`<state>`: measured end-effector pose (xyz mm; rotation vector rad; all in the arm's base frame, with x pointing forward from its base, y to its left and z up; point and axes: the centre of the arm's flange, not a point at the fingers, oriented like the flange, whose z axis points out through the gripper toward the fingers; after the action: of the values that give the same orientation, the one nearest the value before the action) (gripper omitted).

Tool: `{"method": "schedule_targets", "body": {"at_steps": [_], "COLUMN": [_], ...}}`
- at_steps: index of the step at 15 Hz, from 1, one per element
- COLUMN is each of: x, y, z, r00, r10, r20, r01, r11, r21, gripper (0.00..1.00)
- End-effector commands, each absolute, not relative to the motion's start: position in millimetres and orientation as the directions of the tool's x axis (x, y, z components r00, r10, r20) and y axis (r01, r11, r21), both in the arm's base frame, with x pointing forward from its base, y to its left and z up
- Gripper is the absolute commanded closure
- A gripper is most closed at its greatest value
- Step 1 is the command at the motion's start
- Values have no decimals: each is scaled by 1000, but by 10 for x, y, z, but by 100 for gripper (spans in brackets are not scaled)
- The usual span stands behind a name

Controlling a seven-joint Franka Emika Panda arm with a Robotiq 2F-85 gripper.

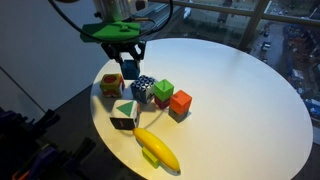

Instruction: Move the blue block to the block on the left

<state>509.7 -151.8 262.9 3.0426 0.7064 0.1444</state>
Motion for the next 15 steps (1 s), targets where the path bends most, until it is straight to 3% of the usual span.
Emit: {"method": "schedule_targets", "body": {"at_steps": [1,2,12,13,15], "x": [4984,5078,5060,5059,5053], "y": [-1517,-1512,-1506,-1505,-1488], "z": [2719,2626,2638,2638,2630], "r00": [866,883,876,876,875], "r10": [488,462,474,474,477], "r20": [106,87,87,87,85], "r01": [488,461,473,473,476], "r11": [-872,-887,-881,-881,-879], "r21": [30,33,34,34,31], "gripper": [70,45,45,70,70]}}
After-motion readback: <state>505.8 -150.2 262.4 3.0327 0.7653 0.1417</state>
